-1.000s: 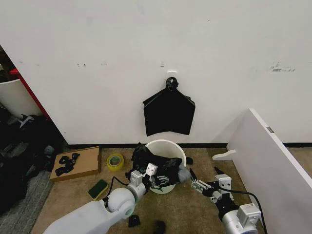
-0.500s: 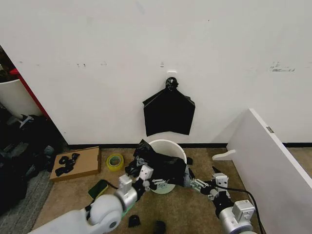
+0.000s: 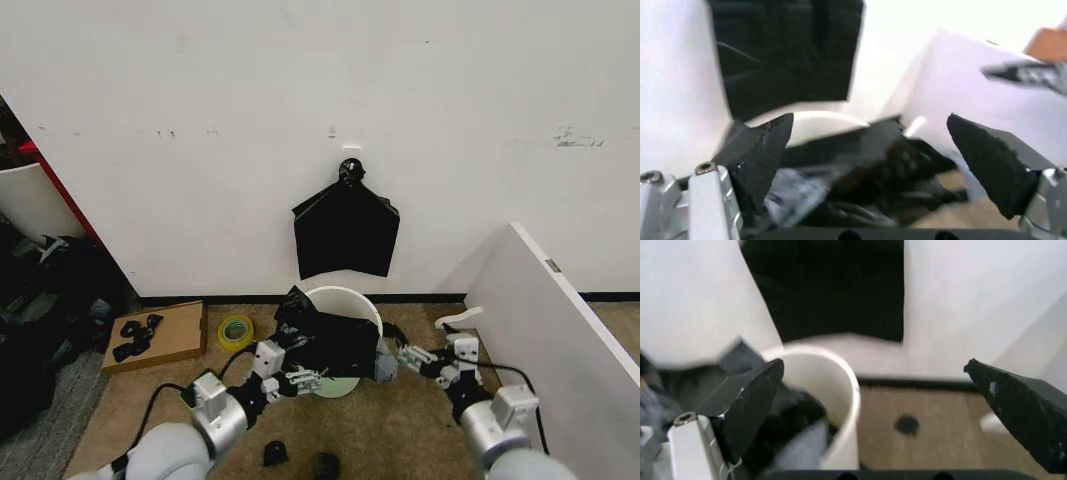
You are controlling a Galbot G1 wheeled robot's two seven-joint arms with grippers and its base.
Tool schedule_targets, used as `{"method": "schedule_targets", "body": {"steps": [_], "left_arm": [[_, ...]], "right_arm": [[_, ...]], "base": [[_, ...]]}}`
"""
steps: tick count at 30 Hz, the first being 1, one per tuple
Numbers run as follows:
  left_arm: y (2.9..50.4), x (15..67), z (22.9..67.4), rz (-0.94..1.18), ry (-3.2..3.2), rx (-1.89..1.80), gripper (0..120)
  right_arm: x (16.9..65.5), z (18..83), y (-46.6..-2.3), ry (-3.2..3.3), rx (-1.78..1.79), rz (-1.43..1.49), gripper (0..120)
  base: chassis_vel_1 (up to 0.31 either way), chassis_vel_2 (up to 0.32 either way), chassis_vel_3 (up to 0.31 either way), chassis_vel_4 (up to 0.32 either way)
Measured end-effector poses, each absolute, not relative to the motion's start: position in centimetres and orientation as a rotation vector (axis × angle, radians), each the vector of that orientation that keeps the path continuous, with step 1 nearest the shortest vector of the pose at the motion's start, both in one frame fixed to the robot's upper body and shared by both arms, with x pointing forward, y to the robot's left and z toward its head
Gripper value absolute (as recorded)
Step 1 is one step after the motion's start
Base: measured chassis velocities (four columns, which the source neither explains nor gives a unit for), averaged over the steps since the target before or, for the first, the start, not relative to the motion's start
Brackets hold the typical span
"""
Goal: Place the garbage bag over the trash bin.
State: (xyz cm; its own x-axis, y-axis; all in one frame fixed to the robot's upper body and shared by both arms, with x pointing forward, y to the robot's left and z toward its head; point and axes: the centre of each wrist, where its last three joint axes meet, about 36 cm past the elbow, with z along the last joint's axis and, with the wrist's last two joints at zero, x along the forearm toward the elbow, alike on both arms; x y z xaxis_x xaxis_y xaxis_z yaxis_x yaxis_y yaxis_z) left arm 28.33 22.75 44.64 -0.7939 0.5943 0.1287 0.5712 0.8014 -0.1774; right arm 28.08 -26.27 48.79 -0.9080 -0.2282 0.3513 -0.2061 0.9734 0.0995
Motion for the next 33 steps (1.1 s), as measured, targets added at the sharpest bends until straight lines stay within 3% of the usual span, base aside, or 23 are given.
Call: {"method": "schedule_targets", "body": {"steps": [2, 9, 12, 21, 33], "left_arm": [[22.8, 28.3, 44.5, 0.202, -2.824, -0.896, 93], [21.2, 23.5, 41.1, 0.383, -2.823, -0.693, 93], [21.0, 22.6, 40.6, 0.399, -2.825, -0.662, 93], [23.8, 20.8, 39.7, 0.341, -2.948, -0.494, 93], [25.2, 18.4, 40.4, 0.366, -3.005, -0.334, 93]], "right_arm": [[28.7, 49.1, -26.9, -2.717, 0.328, -0.075, 100], [39.4, 50.2, -32.2, -2.468, 0.475, -0.103, 100], [41.8, 49.8, -32.7, -2.449, 0.504, -0.102, 100], [51.1, 45.4, -29.9, -2.328, 0.622, -0.085, 100], [56.2, 41.8, -25.8, -2.213, 0.773, -0.013, 100]], "base": [[0.000, 0.000, 0.000, 0.000], [0.000, 0.000, 0.000, 0.000], [0.000, 0.000, 0.000, 0.000], [0.000, 0.000, 0.000, 0.000], [0.000, 0.000, 0.000, 0.000]]}}
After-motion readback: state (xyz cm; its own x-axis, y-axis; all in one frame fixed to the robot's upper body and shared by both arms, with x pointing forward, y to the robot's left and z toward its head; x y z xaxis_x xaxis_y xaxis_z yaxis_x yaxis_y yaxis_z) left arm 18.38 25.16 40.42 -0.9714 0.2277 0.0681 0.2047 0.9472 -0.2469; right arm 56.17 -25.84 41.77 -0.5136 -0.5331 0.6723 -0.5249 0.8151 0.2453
